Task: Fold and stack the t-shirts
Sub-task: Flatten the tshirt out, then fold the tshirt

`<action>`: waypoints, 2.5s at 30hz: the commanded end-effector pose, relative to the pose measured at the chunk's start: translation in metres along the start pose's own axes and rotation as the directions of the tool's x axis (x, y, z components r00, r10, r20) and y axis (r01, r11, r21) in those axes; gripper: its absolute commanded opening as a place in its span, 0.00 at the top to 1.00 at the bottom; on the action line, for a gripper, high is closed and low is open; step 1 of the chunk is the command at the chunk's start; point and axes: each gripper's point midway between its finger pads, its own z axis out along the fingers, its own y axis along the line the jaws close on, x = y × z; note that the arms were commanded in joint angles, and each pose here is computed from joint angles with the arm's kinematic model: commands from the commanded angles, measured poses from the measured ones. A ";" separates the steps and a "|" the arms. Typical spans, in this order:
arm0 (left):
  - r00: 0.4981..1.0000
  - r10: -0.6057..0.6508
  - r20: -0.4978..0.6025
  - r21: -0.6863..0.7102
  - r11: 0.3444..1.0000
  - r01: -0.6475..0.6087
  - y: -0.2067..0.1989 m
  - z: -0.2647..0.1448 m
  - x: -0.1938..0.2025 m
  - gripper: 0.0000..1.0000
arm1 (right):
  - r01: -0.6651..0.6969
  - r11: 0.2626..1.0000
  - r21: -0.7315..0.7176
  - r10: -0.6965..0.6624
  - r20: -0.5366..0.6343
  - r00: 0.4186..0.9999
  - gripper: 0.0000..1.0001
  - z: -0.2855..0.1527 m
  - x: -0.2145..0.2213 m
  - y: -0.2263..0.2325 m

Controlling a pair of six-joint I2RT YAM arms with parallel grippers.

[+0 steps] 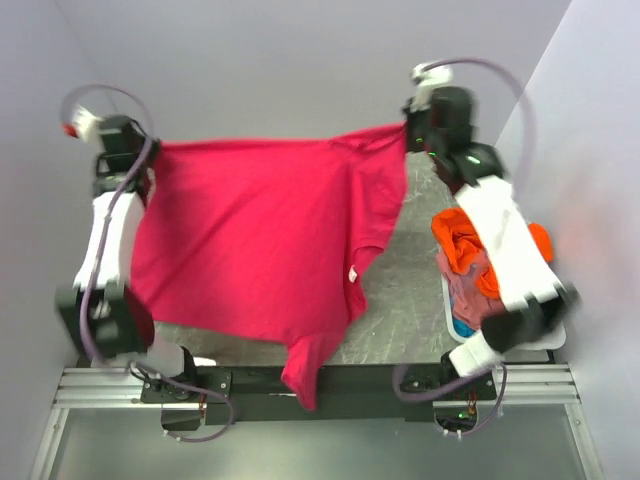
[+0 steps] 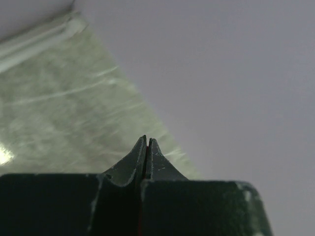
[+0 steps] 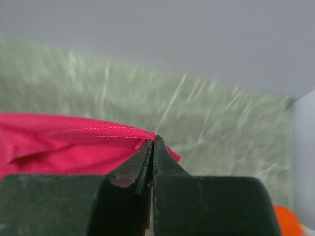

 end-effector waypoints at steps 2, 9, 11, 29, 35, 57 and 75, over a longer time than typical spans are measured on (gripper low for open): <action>0.993 0.099 -0.059 -0.018 0.995 -0.101 0.044 0.081 0.064 0.99 | -0.058 0.988 -0.141 0.034 -0.165 0.986 1.00 0.087 0.083 0.026; 0.961 0.187 -0.204 -0.090 0.974 -0.208 0.091 0.196 0.141 0.99 | -0.097 0.977 -0.191 0.016 -0.385 0.923 1.00 0.191 0.170 0.053; 0.959 0.198 -0.203 -0.108 0.969 -0.223 0.100 0.213 0.150 0.99 | -0.096 0.979 -0.178 0.016 -0.406 0.914 1.00 0.212 0.184 0.055; 0.944 0.243 -0.224 -0.081 0.960 -0.267 0.105 0.244 0.158 0.99 | -0.126 0.984 -0.123 0.062 -0.430 0.901 1.00 0.202 0.204 0.080; 0.939 0.225 -0.260 -0.067 0.966 -0.250 0.107 0.241 0.163 0.99 | -0.124 0.992 -0.037 0.091 -0.483 0.871 1.00 0.175 0.218 0.086; 0.924 0.276 -0.263 -0.246 0.907 -0.341 0.149 0.198 0.134 0.99 | -0.159 0.987 -0.033 0.102 -0.633 0.768 1.00 0.085 0.252 0.122; 0.910 0.306 -0.278 -0.443 0.800 -0.404 0.186 0.166 0.115 0.65 | -0.377 0.922 0.094 0.345 -0.646 0.681 0.51 0.038 0.267 0.173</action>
